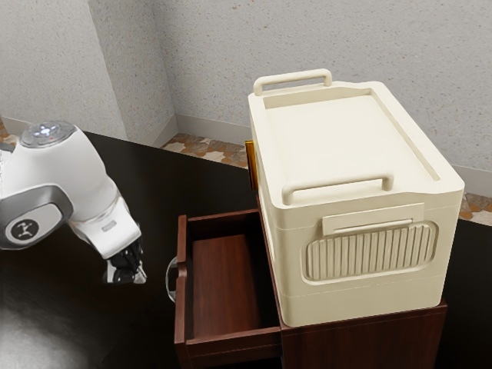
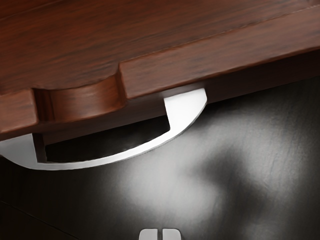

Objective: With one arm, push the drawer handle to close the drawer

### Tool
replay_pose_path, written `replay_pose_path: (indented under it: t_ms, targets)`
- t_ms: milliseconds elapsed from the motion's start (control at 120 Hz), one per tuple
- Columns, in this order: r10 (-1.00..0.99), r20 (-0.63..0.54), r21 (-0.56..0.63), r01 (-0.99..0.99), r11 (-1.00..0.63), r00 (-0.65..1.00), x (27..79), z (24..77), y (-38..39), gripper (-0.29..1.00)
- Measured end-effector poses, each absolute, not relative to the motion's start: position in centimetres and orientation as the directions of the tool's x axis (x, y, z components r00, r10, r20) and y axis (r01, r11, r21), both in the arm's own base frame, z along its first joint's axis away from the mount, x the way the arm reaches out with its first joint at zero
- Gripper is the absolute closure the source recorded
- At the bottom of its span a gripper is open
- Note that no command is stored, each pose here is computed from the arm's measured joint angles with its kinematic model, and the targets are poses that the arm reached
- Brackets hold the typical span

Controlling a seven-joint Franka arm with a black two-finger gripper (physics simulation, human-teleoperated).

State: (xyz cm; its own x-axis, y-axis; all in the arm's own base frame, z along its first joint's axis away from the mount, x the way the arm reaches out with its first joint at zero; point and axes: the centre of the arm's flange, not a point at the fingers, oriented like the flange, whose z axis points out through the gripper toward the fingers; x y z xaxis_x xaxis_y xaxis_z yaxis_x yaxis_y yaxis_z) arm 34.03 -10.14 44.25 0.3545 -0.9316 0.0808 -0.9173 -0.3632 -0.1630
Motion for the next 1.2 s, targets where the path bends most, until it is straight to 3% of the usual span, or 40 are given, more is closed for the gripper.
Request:
replay_pose_path:
  t_ms: [333, 842, 1200]
  targets:
    - [-0.923, 0.137, -0.197, -0.903, -0.381, 0.360, 35.0, 43.3, -12.1, 0.79]
    - [-0.890, 0.083, -0.152, -0.877, -0.456, 0.449, 36.1, 40.6, -10.2, 0.79]
    - [-0.901, 0.112, -0.225, -0.873, -0.433, 0.418, 38.1, 39.8, -11.2, 0.79]
